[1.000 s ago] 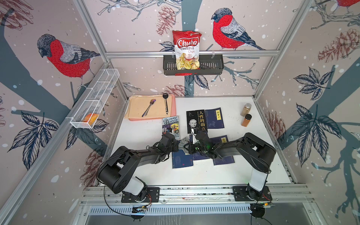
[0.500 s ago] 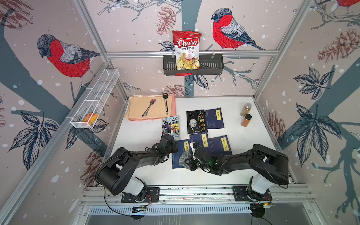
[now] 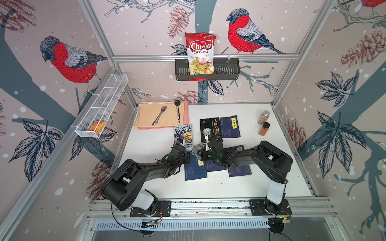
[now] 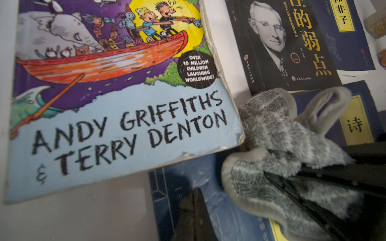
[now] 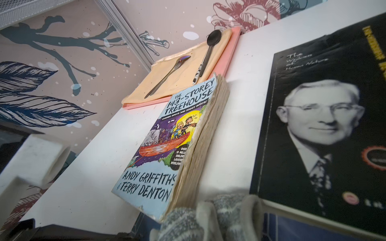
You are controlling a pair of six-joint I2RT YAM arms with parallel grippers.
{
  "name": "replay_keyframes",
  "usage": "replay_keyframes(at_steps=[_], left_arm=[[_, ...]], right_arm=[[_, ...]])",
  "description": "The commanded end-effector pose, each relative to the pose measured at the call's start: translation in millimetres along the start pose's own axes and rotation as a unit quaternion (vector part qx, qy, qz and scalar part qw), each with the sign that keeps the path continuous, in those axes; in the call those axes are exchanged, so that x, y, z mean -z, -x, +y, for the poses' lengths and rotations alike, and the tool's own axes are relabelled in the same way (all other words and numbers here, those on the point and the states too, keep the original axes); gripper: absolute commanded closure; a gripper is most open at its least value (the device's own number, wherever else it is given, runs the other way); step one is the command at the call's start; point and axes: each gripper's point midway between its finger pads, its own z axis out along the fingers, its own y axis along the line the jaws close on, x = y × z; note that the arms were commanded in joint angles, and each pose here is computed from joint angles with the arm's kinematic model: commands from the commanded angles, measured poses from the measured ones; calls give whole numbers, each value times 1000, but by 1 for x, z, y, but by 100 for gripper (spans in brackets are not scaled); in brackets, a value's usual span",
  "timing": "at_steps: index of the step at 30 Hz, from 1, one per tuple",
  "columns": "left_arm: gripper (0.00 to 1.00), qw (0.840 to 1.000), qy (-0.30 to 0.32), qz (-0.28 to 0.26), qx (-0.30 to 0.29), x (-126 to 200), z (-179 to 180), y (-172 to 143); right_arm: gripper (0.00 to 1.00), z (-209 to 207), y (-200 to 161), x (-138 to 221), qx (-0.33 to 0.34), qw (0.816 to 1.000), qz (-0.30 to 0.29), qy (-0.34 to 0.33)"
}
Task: Wipe the cover of the book
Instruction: Wipe the dirt from the cover of the book.
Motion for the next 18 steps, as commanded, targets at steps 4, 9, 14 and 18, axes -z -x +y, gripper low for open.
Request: replay_keyframes(at_steps=[4, 9, 14, 18], left_arm=[[100, 995, 36, 91, 4, -4, 21, -46], [100, 994, 31, 100, 6, -11, 20, -50], [100, 995, 24, 100, 9, -9, 17, -50], [100, 995, 22, 93, 13, -4, 18, -50]], right_arm=[[93, -1, -115, 46, 35, 989, 133, -55], [93, 16, -155, 65, 29, 987, 156, -38], [93, 10, -144, 50, 24, 988, 146, -36], [93, -17, -110, 27, -4, 991, 122, -47]])
